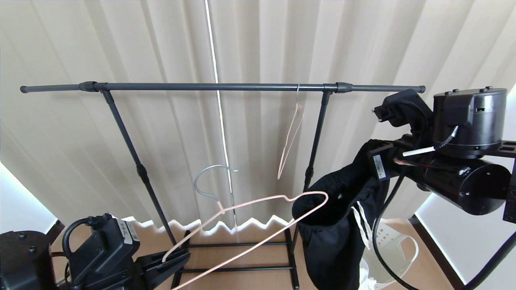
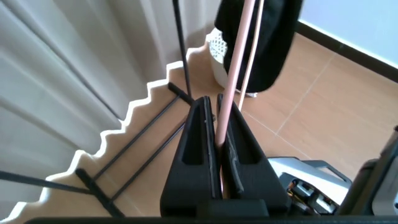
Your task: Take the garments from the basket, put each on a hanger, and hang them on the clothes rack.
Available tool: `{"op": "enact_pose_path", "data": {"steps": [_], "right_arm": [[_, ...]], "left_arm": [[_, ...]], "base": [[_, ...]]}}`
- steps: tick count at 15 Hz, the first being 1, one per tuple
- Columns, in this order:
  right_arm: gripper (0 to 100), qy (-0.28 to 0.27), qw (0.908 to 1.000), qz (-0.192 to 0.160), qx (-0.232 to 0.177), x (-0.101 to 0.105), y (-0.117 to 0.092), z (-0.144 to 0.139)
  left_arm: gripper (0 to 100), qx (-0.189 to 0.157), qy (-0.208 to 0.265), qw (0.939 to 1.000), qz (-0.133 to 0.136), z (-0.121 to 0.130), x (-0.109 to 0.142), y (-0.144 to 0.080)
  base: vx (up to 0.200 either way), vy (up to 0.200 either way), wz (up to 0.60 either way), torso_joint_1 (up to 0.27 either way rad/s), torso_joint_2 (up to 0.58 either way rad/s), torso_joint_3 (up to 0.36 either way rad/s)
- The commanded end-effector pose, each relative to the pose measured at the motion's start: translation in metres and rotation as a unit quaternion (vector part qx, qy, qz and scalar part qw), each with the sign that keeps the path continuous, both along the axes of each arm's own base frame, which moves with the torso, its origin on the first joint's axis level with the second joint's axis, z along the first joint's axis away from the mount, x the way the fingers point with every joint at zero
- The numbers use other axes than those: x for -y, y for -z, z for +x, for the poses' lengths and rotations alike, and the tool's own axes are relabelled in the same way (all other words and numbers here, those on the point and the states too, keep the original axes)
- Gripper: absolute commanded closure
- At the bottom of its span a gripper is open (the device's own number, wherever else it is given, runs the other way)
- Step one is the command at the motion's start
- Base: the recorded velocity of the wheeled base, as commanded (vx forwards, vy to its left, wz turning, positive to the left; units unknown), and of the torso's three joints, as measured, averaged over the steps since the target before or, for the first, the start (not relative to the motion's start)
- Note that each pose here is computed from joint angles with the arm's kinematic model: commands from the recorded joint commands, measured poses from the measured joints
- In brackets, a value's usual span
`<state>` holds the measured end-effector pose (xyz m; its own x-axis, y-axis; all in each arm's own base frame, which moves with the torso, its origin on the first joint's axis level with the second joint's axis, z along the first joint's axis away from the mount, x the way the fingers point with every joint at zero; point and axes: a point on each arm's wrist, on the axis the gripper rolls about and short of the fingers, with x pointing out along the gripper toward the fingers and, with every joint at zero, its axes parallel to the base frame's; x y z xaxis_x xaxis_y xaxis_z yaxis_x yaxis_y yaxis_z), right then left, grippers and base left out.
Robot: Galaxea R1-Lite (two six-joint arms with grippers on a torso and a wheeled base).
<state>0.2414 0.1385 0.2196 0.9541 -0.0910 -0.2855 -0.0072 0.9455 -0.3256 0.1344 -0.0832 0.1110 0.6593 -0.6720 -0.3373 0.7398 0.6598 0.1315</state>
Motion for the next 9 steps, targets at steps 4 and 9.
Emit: {"op": "enact_pose_path", "data": {"steps": [4,9], "right_arm": [[100,-0.014,0.9992,-0.035,0.016,-0.024,-0.012,0.009],[100,0.013,0.9994,-0.031,0.004,-0.011,0.002,0.014]], "left_arm": [[100,0.013,0.018,0.9997,-0.006,0.028,0.024,-0.010],[100,0.028,0.024,0.9992,-0.017,0.045,0.040,-0.009]], "base": [[0.000,0.000,0.00,0.000,0.00,0.000],[0.000,0.000,0.00,0.000,0.00,0.000]]}}
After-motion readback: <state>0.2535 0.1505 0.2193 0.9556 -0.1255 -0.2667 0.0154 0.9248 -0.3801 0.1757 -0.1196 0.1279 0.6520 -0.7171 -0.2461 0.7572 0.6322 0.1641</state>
